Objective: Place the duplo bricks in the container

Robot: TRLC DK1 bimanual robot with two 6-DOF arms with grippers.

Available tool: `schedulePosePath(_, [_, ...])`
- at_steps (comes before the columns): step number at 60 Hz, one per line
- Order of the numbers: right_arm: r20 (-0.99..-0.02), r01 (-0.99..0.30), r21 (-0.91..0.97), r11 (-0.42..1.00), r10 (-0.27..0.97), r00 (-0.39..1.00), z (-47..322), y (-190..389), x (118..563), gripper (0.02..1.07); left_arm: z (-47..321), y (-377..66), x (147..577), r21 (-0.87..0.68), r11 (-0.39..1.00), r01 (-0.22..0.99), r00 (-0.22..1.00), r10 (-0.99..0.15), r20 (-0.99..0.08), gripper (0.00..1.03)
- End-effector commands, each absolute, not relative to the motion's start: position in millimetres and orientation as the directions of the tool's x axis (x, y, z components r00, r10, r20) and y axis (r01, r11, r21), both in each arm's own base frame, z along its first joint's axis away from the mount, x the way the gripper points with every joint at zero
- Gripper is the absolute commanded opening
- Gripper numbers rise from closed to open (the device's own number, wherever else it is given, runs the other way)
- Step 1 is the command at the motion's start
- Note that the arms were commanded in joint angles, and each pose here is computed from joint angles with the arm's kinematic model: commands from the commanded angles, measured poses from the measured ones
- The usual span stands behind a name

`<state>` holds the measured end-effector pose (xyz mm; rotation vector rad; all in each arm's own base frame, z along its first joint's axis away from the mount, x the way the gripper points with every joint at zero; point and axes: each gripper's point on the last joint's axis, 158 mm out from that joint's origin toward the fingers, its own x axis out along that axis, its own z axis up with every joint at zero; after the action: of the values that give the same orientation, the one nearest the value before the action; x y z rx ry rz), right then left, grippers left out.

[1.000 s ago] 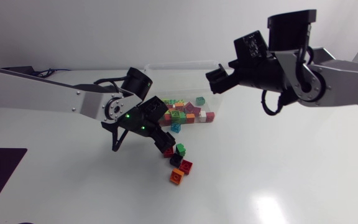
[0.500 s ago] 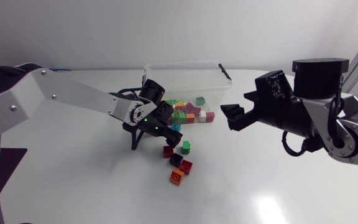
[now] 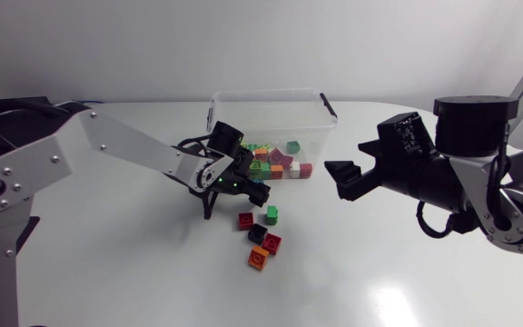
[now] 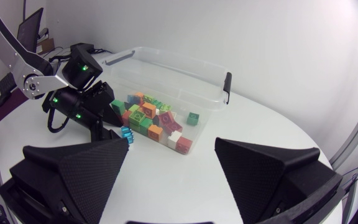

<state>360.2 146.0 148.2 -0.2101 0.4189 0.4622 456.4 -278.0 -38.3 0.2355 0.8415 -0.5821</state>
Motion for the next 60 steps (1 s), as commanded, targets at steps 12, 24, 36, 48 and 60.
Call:
schedulePosePath(12, [-0.46,-0.488,-0.107,0.866,0.392,0.797,131,144,348,1.02,-62,-287,461,-0.003,0.839,0.545,0.557,-0.364,-0.747,0.92])
schedulePosePath(24, [-0.453,-0.494,-0.117,0.861,0.397,0.798,129,145,346,1.02,-51,-292,456,-0.041,0.857,0.514,0.595,-0.391,-0.702,0.34])
schedulePosePath(36, [-0.458,-0.499,-0.12,0.858,0.398,0.795,122,147,346,1.02,-25,-290,439,-0.059,0.84,0.539,0.586,-0.424,-0.691,0.22])
schedulePosePath(48, [-0.527,-0.618,-0.105,0.779,0.484,0.699,97,176,333,1.02,22,-306,408,-0.054,0.804,0.593,0.568,-0.464,-0.68,0.21])
schedulePosePath(60, [-0.66,-0.804,-0.148,0.576,0.548,0.514,49,213,319,1.02,127,-317,392,-0.039,0.756,0.653,0.602,-0.55,-0.579,0.21])
